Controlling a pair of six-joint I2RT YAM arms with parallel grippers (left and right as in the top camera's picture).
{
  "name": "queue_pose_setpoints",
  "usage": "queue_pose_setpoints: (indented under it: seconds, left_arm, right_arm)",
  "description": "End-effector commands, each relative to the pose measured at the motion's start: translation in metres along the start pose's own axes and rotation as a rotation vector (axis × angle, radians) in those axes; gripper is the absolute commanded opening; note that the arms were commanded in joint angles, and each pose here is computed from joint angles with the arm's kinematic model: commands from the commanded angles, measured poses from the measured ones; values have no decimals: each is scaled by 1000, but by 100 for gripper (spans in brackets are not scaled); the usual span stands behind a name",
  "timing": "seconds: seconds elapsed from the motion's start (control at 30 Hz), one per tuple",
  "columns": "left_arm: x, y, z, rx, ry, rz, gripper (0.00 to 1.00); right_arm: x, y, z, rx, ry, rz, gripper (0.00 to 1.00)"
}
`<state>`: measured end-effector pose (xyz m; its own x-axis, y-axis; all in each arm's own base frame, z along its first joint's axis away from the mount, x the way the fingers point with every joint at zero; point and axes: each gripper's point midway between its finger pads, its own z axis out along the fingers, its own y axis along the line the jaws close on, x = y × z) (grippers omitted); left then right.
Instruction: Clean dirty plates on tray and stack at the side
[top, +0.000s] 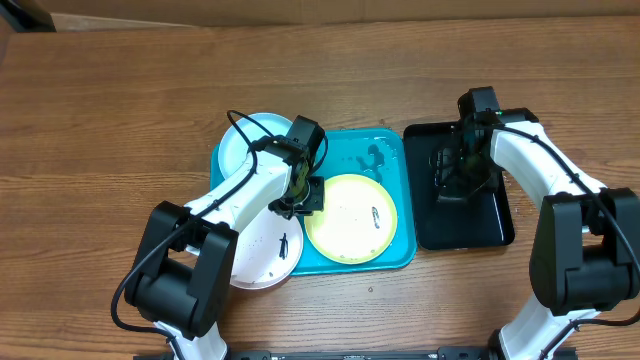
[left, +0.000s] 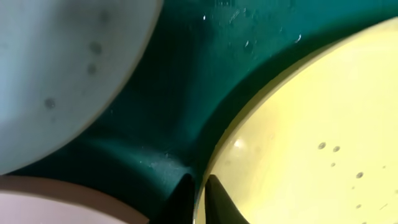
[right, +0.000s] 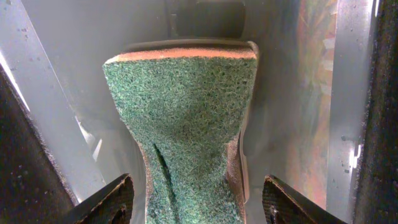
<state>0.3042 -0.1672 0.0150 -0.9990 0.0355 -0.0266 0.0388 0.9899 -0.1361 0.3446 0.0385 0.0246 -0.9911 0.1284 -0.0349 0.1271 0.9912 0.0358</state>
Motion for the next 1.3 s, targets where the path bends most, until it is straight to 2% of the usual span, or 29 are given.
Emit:
queue_pose_setpoints:
  seconds: [0.0,0.33,0.5,0.67,0.8,1.03,1.07,1.1,1.13,1.23,1.27]
  left_arm:
    - [1,3,7,-25,2,-17,4]
    - [-5,10,7,-62,-31,-129,4]
    - [-5,9,7,-62,-32,-127,5]
    - [-5,9,7,-62,-31,-127,5]
    - [-4,8,7,-53,-25,-127,5]
    - [-4,6,7,-45,-21,-127,6]
    - [-4,6,7,-45,-21,-127,6]
    - [-4,6,7,-45,-21,-127,6]
    - [-3,6,7,-45,-20,-127,6]
    - [-2,7,7,-47,-17,-127,6]
    - [-2,7,7,-48,-15,-128,7]
  right_arm:
    - [0,-2,2,10,1,0,68]
    - [-5,-1,2,6,-21,-8,67]
    - [1,-2,2,10,3,-7,55]
    - [12,-4,2,17,51,-2,59]
    - [16,2,3,-17,63,0,55]
    - [36,-1,20,-22,113,5,59]
    - [38,-1,21,-21,119,6,56]
    - [39,-2,21,-20,122,5,20]
    - [39,-1,21,-20,122,6,4]
    - [35,0,13,-20,121,5,4]
    - [34,0,8,-19,126,6,18]
